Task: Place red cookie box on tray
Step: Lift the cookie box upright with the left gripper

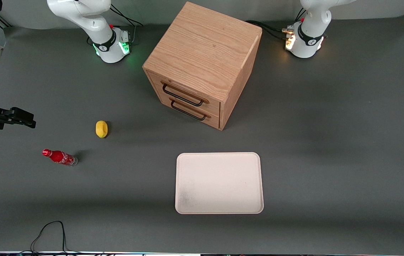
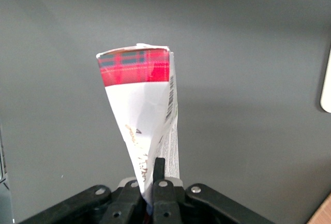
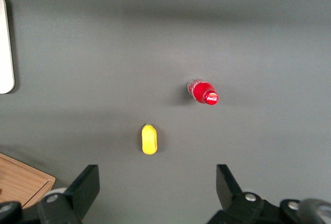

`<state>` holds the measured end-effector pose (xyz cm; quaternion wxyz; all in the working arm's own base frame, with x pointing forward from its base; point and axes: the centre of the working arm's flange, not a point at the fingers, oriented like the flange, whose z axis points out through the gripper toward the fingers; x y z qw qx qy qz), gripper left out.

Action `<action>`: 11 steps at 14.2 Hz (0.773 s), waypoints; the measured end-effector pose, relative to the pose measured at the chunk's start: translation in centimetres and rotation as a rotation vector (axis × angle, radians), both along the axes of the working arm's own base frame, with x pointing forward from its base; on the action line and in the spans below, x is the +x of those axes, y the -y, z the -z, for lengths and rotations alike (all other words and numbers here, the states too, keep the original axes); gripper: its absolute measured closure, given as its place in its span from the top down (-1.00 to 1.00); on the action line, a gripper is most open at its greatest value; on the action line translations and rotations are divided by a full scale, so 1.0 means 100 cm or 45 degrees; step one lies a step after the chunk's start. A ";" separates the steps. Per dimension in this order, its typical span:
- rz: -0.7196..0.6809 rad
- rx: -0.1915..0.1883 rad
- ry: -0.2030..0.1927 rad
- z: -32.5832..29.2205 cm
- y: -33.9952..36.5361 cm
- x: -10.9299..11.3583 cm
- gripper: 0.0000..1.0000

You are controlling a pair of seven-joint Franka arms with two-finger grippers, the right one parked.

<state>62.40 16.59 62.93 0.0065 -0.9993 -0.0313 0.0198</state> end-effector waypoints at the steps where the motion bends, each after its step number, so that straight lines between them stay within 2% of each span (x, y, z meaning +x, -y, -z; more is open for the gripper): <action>1: -0.004 0.000 0.004 -0.008 -0.001 -0.006 -0.94; 3: 0.000 -0.006 0.003 -0.012 0.006 -0.007 -0.94; 5: -0.017 -0.021 0.001 -0.009 0.037 0.001 -0.94; 9: -0.112 -0.020 -0.005 -0.004 0.179 0.016 -0.94; 11: -0.193 -0.017 0.022 0.001 0.258 0.017 -0.94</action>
